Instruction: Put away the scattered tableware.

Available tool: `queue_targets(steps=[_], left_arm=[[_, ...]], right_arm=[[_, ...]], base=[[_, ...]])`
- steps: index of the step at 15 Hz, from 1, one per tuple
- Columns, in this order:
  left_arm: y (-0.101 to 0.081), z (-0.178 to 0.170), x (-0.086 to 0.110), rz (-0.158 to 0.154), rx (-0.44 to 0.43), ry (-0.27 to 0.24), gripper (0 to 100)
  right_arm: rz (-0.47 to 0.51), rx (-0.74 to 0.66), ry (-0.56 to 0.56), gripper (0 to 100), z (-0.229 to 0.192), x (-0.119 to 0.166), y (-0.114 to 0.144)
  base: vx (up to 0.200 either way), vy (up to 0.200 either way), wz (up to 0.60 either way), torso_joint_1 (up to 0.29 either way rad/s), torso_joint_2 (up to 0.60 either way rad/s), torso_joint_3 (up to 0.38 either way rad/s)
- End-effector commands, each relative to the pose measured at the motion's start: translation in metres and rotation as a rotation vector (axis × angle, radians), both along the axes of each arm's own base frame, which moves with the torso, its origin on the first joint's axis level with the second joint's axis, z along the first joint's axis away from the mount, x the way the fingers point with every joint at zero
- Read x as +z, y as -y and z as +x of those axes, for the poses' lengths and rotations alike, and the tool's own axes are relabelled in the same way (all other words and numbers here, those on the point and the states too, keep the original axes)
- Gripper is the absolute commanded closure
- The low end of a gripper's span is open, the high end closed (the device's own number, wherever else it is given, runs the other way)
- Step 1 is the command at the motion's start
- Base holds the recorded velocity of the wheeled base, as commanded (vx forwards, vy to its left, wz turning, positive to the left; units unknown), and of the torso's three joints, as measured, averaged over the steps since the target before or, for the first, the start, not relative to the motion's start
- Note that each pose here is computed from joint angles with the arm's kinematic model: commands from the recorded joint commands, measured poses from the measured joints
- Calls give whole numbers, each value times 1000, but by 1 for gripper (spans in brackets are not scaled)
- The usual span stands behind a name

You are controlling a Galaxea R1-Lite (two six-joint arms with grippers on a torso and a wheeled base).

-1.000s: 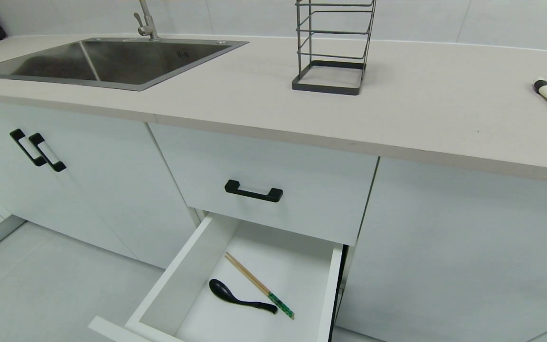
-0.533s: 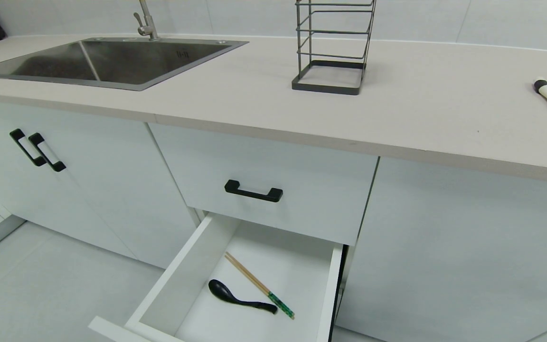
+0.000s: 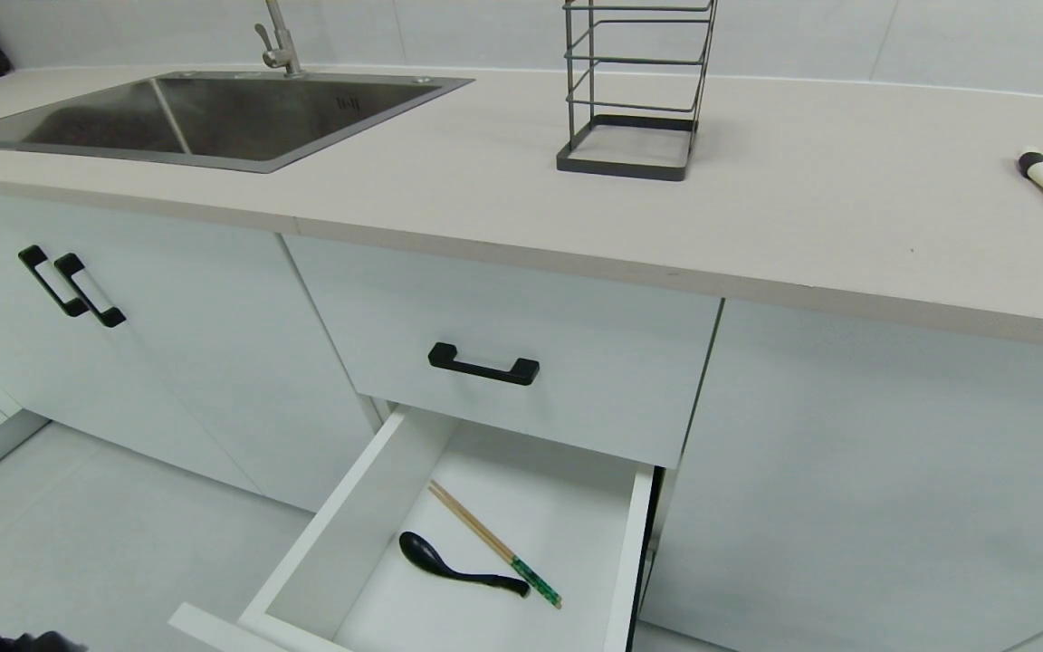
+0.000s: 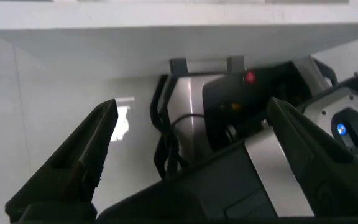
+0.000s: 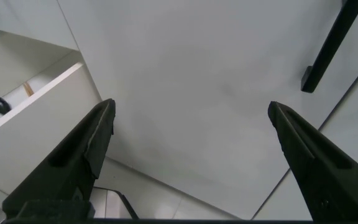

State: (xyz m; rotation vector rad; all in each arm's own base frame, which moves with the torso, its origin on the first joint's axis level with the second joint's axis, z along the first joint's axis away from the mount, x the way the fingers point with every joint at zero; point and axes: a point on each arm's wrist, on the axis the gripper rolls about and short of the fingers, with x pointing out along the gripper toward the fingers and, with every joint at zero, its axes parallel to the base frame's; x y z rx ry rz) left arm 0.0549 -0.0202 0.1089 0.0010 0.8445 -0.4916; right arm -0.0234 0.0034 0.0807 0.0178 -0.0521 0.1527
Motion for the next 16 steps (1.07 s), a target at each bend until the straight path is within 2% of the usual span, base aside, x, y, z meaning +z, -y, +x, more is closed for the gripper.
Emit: queue_targets(steps=[1,2,3,4,6,8,11,12,16], left_arm=[[8,19,-7,38,-35,-137,0],[13,34,-12,74,-44,-169,0],[15,46,-16,116,-45,-167,0],[19,54,-21,141,-56,-177,0],[28,58,-21,154,-91,-163,0],[30,64,-19,194,-43,-150,0],[39,68,-12,156,-16,-140,0],[42,69,-10,152,1,-138,0],[45,72,-12,164,2,-152,0]], right_arm=[[1,1,-2,0,0,0,0],[7,3,-3,0,0,0,0],[6,3,-3,0,0,0,0],[6,3,-3,0,0,0,0],[6,3,-3,0,0,0,0],[6,3,-3,0,0,0,0],[4,3,-2,0,0,0,0],[4,3,-2,0,0,0,0],[6,3,-3,0,0,0,0]], base=[[0,0,0,0,0,0],[0,0,0,0,0,0],[0,0,0,0,0,0],[0,0,0,0,0,0],[0,0,0,0,0,0],[0,0,0,0,0,0],[0,0,0,0,0,0],[0,0,0,0,0,0],[0,0,0,0,0,0]])
